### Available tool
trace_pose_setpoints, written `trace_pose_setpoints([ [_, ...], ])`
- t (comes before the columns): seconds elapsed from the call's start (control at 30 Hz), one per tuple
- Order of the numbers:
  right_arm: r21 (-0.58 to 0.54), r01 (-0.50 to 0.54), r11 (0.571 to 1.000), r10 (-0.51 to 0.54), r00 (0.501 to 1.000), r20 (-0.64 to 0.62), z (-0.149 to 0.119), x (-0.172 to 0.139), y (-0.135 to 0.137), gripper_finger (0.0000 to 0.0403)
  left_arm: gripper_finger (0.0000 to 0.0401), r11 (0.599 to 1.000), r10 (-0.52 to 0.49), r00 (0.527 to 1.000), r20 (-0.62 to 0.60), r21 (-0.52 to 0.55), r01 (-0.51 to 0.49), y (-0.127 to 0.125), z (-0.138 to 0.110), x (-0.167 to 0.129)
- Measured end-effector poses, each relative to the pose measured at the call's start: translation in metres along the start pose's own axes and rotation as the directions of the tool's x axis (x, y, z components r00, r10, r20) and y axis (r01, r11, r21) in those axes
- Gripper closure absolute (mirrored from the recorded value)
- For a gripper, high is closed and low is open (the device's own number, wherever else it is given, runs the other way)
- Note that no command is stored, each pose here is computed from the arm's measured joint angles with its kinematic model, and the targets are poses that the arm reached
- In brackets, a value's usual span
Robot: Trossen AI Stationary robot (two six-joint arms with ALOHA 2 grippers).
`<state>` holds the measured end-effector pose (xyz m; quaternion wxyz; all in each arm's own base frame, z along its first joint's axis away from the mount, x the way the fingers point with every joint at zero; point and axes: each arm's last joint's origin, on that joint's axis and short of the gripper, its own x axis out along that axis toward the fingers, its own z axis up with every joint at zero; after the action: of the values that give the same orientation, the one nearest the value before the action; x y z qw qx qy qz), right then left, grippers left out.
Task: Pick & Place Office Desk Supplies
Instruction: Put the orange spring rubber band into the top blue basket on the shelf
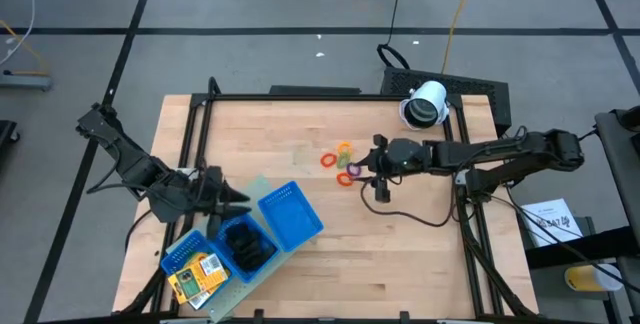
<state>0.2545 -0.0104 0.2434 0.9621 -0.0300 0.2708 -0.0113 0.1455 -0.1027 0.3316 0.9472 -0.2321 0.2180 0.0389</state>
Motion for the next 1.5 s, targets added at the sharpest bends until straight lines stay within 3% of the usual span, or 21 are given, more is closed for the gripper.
trace_pose_setpoints([
  [0.13, 0.012, 0.097, 0.995, -0.096, 0.993, -0.066, -0.021, 0.005, -0.002, 0.0230, 0.0256, 0.993, 0.110, 0.987, 0.121, 0.024, -0.114, 0.003, 0.004, 0.000],
  [0.37, 0.031, 0.096, 0.995, -0.096, 0.995, -0.006, -0.059, 0.029, 0.003, 0.0222, 0.0256, 0.958, 0.266, 0.924, 0.274, 0.032, -0.285, 0.007, 0.008, 0.001],
  [0.6, 0.013, 0.081, 0.997, -0.080, 0.994, -0.079, -0.071, 0.063, 0.006, 0.0204, 0.0250, 0.940, 0.330, 0.913, 0.239, 0.009, -0.341, 0.013, 0.011, 0.023],
  [0.87, 0.029, -0.007, 1.000, 0.013, 0.983, -0.182, -0.088, 0.092, 0.004, 0.0197, 0.0198, 0.894, 0.439, 0.877, 0.194, 0.007, -0.449, 0.024, 0.012, 0.054],
  [1.17, 0.040, 0.027, 0.999, -0.017, 0.969, -0.245, -0.106, 0.109, -0.008, 0.0255, 0.0182, 0.875, 0.480, 0.871, 0.105, 0.007, -0.484, 0.038, 0.015, 0.078],
  [1.43, 0.051, 0.055, 0.997, -0.040, 0.965, -0.258, -0.110, 0.109, -0.019, 0.0378, 0.0192, 0.882, 0.470, 0.877, 0.098, -0.018, -0.470, 0.043, 0.021, 0.081],
  [1.5, 0.048, 0.056, 0.997, -0.043, 0.969, -0.242, -0.109, 0.109, -0.019, 0.0389, 0.0192, 0.890, 0.453, 0.884, 0.118, -0.003, -0.456, 0.041, 0.023, 0.082],
])
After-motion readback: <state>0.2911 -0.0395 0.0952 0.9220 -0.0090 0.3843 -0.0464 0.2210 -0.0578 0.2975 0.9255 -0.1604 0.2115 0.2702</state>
